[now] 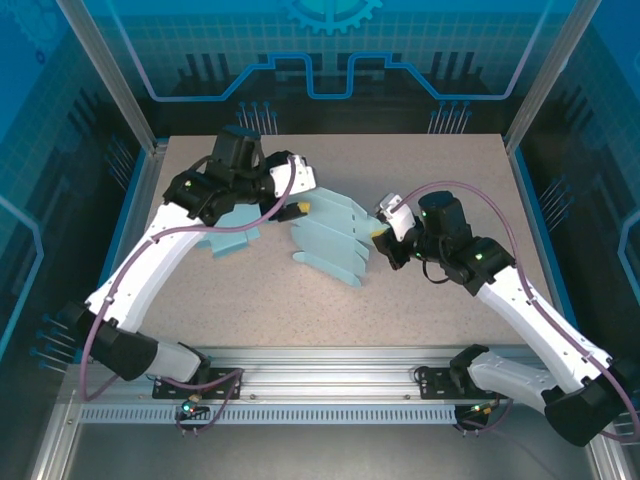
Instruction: Fold the paper box
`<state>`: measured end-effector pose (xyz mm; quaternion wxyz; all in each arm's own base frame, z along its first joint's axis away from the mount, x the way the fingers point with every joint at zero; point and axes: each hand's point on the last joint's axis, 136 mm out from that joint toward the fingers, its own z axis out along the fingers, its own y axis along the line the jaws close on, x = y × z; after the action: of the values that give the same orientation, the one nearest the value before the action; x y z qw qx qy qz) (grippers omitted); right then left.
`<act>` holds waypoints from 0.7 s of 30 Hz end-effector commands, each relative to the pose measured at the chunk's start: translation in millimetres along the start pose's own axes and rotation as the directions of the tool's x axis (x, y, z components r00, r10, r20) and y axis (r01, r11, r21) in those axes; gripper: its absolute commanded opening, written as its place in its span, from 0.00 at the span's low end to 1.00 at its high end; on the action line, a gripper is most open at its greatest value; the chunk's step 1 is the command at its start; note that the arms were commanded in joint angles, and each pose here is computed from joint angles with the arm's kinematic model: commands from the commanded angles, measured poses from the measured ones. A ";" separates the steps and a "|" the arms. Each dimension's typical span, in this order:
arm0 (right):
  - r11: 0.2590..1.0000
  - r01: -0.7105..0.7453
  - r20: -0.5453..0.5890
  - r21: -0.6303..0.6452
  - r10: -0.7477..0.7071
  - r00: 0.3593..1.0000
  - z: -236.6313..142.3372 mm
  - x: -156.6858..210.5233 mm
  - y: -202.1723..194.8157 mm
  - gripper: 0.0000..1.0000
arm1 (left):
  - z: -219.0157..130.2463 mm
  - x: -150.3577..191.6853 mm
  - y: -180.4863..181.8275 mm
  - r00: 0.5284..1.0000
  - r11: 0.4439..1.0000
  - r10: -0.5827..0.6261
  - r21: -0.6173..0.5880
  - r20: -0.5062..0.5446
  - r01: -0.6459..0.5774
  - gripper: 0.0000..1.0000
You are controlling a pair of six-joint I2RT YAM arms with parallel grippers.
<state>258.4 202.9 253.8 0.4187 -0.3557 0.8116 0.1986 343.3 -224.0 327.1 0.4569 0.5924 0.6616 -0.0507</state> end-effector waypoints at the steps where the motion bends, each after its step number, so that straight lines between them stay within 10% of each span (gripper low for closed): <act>1: 1.000 0.005 0.017 -0.023 -0.004 1.000 -3.7 -9.2 1.2 0.00 | 7.5 -0.6 14.1 1.000 0.999 0.031 -0.040 -0.006 -0.031 0.76; 21: 0.996 -0.093 0.023 -0.019 0.093 0.995 -7.3 -13.1 -5.5 0.00 | 15.7 -5.3 16.4 0.997 0.995 0.066 -0.066 -0.041 -0.069 0.08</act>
<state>269.1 197.4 248.8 0.4099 -0.3349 0.8244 0.2006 363.3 -231.9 298.9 0.4298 0.6191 0.6571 -0.0168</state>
